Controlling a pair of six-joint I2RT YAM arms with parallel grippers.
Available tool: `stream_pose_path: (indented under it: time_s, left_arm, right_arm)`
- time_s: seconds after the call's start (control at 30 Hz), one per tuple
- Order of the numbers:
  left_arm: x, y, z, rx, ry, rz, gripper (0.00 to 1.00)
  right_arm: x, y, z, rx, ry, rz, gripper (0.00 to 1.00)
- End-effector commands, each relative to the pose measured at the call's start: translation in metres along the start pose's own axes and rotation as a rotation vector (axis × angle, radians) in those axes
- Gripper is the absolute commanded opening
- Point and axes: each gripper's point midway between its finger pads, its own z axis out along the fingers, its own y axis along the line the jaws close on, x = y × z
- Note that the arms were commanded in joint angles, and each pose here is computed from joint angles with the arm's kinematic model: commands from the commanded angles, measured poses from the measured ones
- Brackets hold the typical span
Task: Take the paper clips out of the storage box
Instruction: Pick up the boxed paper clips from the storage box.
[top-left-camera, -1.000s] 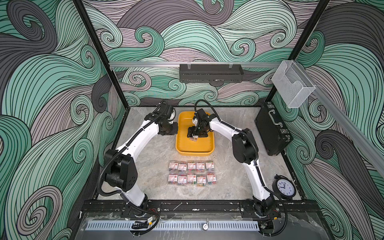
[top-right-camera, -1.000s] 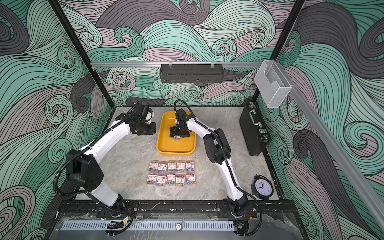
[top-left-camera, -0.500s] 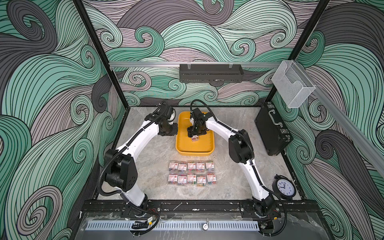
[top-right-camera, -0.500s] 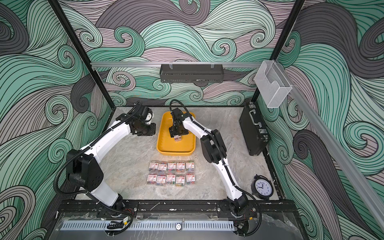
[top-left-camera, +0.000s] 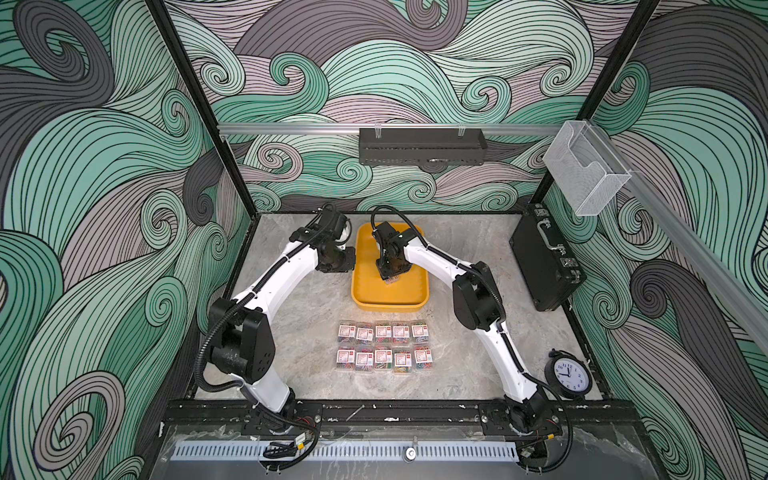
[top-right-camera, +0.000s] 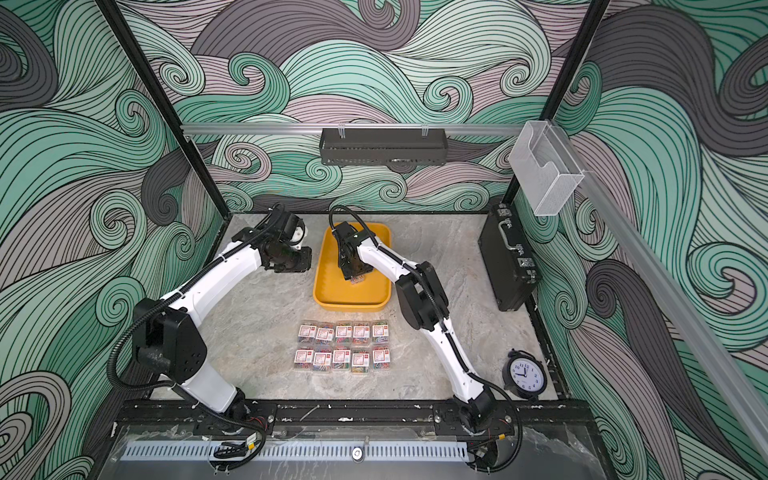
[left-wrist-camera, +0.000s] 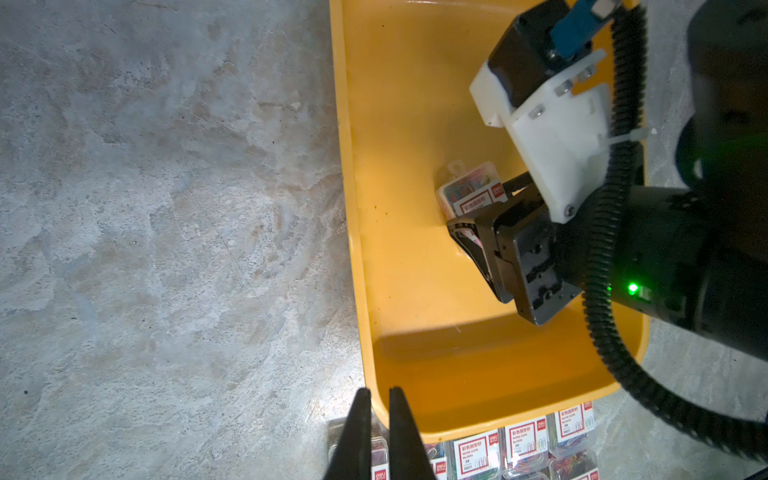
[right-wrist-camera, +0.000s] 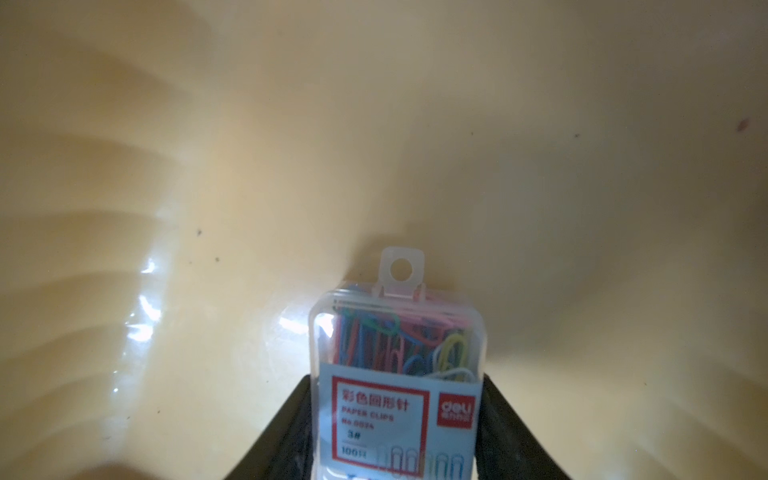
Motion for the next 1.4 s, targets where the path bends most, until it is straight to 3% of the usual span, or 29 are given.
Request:
stream_pose_path:
  time_s: [0.0, 0.4, 0.57, 0.7, 0.9, 1.07, 1.37]
  left_arm:
    - [0.006, 0.0, -0.012, -0.005, -0.005, 0.006, 0.11]
    - [0.002, -0.004, -0.009, 0.016, -0.024, -0.004, 0.11]
    - [-0.006, -0.01, -0.005, 0.044, -0.05, -0.02, 0.11]
    - [-0.013, -0.011, 0.0, 0.049, -0.064, -0.027, 0.11]
    - [-0.021, -0.012, 0.005, 0.043, -0.061, -0.017, 0.11]
    - [-0.025, -0.014, 0.006, 0.049, -0.055, -0.013, 0.11]
    - [-0.023, -0.014, 0.002, 0.043, -0.043, -0.006, 0.11]
  right_arm:
    - [-0.007, -0.007, -0.023, 0.03, -0.026, 0.001, 0.53]
    - [-0.008, -0.017, -0.132, 0.022, -0.173, 0.034, 0.53]
    - [0.028, -0.028, -0.172, 0.022, -0.181, 0.074, 0.53]
    - [0.079, -0.04, -0.189, 0.031, -0.152, 0.13, 0.53]
    - [0.161, -0.049, -0.184, 0.033, -0.067, 0.224, 0.52]
    - [0.212, -0.043, -0.152, 0.012, -0.005, 0.289, 0.52]
    - [0.252, -0.027, -0.104, -0.032, 0.041, 0.35, 0.51]
